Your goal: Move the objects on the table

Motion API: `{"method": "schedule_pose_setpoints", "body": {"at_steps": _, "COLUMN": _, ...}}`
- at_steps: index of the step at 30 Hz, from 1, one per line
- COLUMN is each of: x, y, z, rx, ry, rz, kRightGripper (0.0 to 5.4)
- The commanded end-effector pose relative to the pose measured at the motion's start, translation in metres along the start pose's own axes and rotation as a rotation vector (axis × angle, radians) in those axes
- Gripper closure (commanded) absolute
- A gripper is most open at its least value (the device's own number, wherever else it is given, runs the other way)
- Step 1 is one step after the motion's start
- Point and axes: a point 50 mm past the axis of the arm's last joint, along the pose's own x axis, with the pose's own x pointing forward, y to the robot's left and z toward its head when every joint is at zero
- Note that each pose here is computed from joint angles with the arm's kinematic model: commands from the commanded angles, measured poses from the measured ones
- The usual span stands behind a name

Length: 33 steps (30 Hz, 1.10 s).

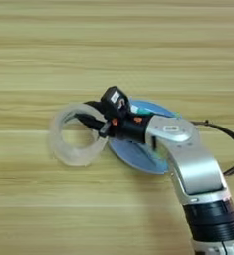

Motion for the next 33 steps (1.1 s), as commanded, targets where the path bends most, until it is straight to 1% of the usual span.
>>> {"method": "schedule_pose_setpoints", "body": {"at_steps": 1, "x": -0.017, "y": -0.033, "z": 0.040, "rx": -0.129, "ry": -0.110, "rz": -0.137, "kRightGripper": 3.88}}
{"method": "schedule_pose_setpoints", "body": {"at_steps": 7, "x": -0.030, "y": -0.051, "z": 0.045, "rx": -0.137, "ry": -0.119, "rz": -0.221, "kRightGripper": 3.88}}
{"method": "schedule_pose_setpoints", "body": {"at_steps": 13, "x": -0.047, "y": -0.075, "z": 0.050, "rx": -0.142, "ry": -0.126, "rz": -0.329, "kRightGripper": 3.88}}
{"method": "schedule_pose_setpoints", "body": {"at_steps": 16, "x": -0.051, "y": -0.080, "z": 0.047, "rx": -0.138, "ry": -0.115, "rz": -0.349, "kRightGripper": 3.88}}
{"method": "schedule_pose_setpoints", "body": {"at_steps": 21, "x": -0.051, "y": -0.090, "z": 0.035, "rx": -0.123, "ry": -0.078, "rz": -0.384, "kRightGripper": 3.88}}
{"method": "schedule_pose_setpoints", "body": {"at_steps": 24, "x": -0.051, "y": -0.094, "z": 0.032, "rx": -0.116, "ry": -0.070, "rz": -0.393, "kRightGripper": 3.88}}
{"method": "schedule_pose_setpoints", "body": {"at_steps": 33, "x": -0.053, "y": -0.104, "z": 0.021, "rx": -0.116, "ry": -0.028, "rz": -0.428, "kRightGripper": 3.88}}
